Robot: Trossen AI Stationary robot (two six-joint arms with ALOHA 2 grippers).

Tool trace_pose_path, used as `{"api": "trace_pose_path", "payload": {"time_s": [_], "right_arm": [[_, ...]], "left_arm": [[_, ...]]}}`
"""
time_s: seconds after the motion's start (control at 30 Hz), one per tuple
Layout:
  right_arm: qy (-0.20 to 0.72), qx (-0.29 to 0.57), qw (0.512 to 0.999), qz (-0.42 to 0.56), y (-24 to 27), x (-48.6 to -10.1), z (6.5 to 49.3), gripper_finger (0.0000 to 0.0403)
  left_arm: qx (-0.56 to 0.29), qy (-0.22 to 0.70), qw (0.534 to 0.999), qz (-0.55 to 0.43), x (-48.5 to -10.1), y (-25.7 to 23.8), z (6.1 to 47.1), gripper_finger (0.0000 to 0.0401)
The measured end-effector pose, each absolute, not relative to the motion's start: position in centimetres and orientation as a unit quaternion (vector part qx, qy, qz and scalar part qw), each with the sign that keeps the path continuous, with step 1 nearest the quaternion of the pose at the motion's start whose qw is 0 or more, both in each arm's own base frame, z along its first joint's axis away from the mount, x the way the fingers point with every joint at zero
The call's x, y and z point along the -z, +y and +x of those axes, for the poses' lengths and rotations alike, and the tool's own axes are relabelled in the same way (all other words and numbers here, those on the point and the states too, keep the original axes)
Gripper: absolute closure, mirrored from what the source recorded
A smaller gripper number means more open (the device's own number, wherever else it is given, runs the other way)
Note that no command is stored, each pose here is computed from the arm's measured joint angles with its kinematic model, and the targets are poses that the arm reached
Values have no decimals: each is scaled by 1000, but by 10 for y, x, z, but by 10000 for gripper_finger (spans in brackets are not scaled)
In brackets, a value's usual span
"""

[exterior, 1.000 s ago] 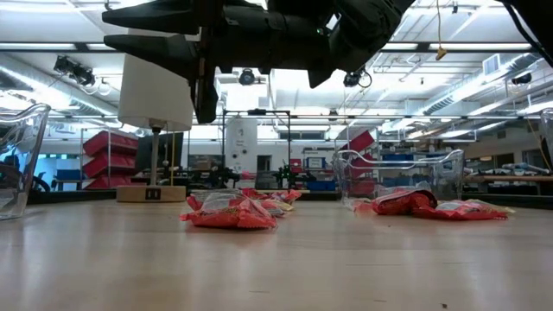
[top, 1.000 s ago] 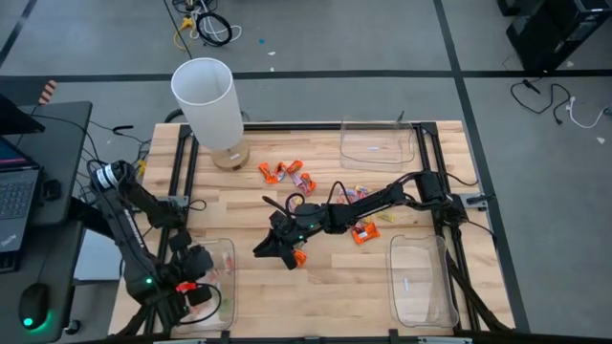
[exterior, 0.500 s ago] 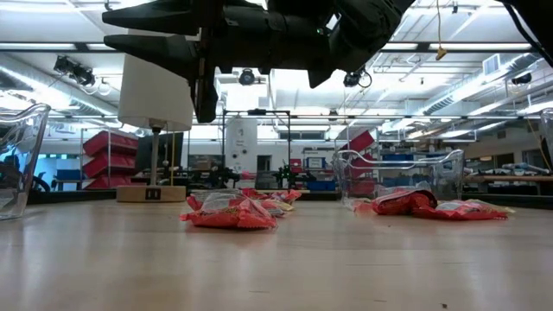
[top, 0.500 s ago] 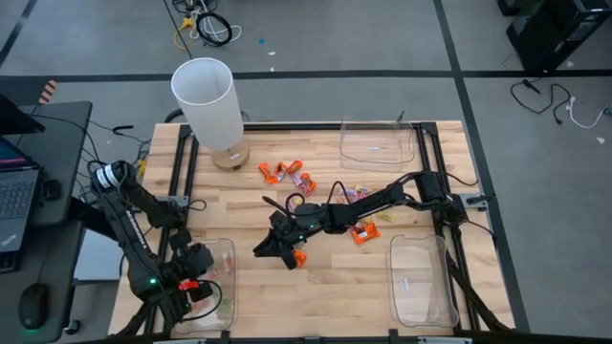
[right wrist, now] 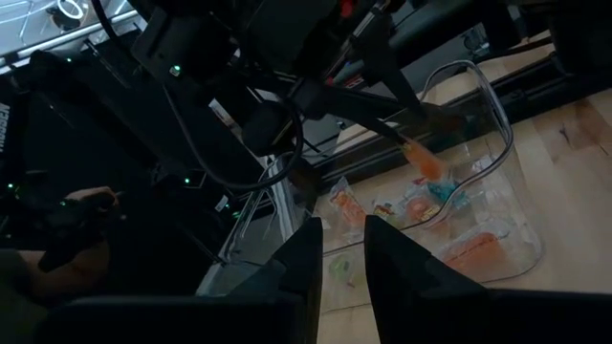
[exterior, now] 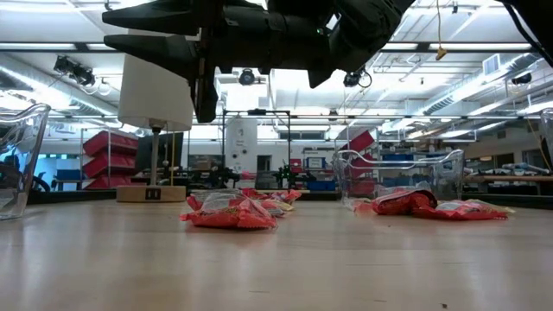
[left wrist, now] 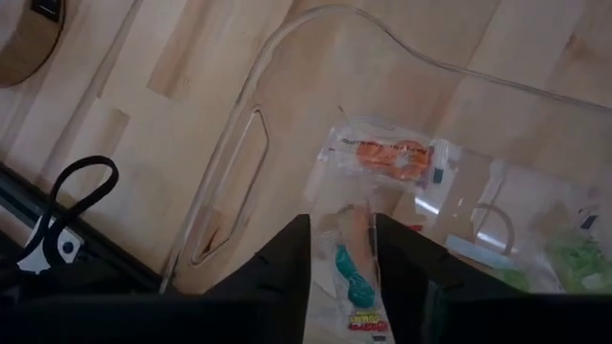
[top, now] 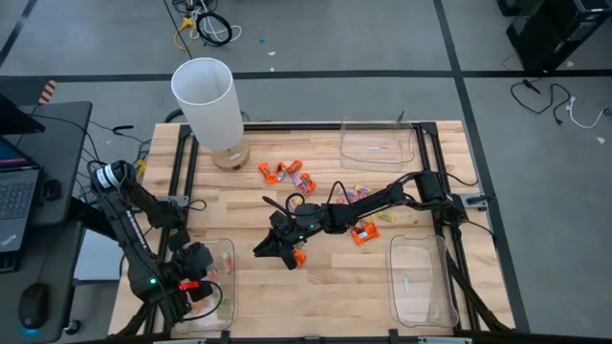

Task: Sort candy
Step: Put the orange gummy into the bottom left transparent bin, then put the green gummy into the bottom left transparent bin

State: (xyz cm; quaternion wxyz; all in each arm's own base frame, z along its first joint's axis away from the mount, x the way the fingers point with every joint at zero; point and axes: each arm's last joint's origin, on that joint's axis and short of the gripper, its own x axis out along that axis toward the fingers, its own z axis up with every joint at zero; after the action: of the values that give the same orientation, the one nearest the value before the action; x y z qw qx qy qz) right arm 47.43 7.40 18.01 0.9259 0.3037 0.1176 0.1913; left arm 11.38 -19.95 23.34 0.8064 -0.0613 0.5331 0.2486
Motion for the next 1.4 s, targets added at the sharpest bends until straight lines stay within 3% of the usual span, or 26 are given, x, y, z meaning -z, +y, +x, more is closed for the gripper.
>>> {"api": "trace_pose_path", "payload": {"time_s": [0.4, 0.73, 1.03, 1.17, 1.4], "right_arm": [[117, -192, 927, 300, 74, -180, 474, 335], [94, -219, 930, 279, 75, -185, 474, 335], [89, -233, 935, 253, 72, -202, 470, 335], [126, -205, 942, 233, 69, -214, 463, 336], [263, -72, 949, 159, 62, -230, 433, 341]], "left_arm": [[-258, 534, 802, -66, -234, -199, 113, 226], [-229, 537, 809, -67, -246, -205, 116, 223], [-157, 467, 870, 4, -278, -214, 126, 223], [-152, 419, 894, 54, -284, -213, 129, 223], [-163, 371, 909, 93, -286, -210, 130, 224]]}}
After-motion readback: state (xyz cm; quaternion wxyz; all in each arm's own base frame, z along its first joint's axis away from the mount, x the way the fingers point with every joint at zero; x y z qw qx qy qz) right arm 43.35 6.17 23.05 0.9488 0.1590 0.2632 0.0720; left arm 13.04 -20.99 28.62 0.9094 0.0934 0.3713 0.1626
